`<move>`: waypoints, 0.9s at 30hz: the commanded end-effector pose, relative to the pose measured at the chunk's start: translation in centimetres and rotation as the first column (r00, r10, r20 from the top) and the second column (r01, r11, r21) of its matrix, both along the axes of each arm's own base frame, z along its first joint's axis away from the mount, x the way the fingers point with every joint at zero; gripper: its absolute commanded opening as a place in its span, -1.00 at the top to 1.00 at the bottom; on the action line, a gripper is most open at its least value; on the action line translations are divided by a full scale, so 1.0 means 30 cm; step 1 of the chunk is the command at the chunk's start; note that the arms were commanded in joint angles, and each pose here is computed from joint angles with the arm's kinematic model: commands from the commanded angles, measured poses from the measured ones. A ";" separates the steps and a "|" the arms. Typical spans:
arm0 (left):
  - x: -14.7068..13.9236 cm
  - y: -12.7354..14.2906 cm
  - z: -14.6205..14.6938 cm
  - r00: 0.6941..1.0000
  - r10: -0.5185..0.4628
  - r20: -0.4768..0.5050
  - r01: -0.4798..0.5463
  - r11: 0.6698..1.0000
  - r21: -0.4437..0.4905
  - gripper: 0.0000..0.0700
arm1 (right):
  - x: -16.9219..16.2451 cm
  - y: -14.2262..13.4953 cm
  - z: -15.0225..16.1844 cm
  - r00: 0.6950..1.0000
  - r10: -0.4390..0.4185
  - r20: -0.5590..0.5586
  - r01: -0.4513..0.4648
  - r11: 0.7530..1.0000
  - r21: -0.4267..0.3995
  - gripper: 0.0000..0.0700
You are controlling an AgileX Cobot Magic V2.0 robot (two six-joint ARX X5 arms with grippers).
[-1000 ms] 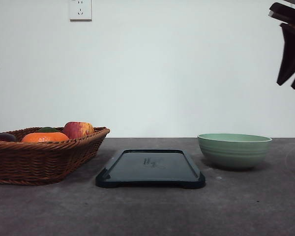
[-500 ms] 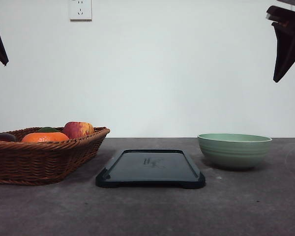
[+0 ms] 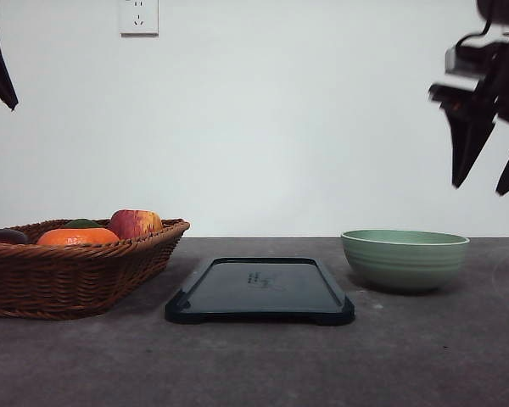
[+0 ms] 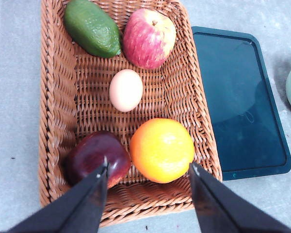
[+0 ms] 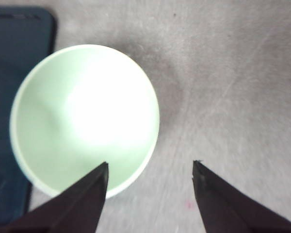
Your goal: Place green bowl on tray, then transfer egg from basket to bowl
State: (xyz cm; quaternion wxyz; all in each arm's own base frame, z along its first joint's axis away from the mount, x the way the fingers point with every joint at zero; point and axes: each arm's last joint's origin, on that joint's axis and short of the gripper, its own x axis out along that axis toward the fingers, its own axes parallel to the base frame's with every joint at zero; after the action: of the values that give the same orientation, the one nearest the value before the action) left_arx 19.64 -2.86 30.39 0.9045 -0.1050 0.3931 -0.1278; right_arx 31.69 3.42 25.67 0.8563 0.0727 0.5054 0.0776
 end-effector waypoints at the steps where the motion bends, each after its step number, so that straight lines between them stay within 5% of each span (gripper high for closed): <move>1: 0.008 -0.003 0.026 0.999 -0.011 0.033 0.011 1.000 0.001 0.10 | 0.040 0.005 -0.009 1.000 0.025 0.005 -0.025 1.000 -0.008 0.23; 15: 0.013 -0.003 0.031 0.998 -0.011 0.056 0.011 1.000 -0.001 0.10 | 0.147 0.017 -0.156 0.993 0.047 -0.104 -0.047 0.999 -0.005 0.31; 19: 0.013 -0.003 0.031 0.998 -0.011 0.055 0.011 1.000 -0.001 0.10 | 0.151 0.017 -0.167 0.993 0.055 -0.109 -0.056 0.998 -0.008 0.98; 27: 0.013 -0.003 0.031 0.998 -0.011 0.056 0.011 1.000 -0.001 0.10 | 0.145 0.017 -0.133 0.985 0.055 -0.162 -0.057 0.998 -0.011 1.00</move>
State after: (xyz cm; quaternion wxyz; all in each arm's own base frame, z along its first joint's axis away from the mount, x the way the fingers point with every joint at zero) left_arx 19.79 -2.88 30.55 0.9087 -0.1046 0.3828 -0.1294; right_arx 35.41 3.80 21.33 0.8074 0.0613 0.5803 0.0871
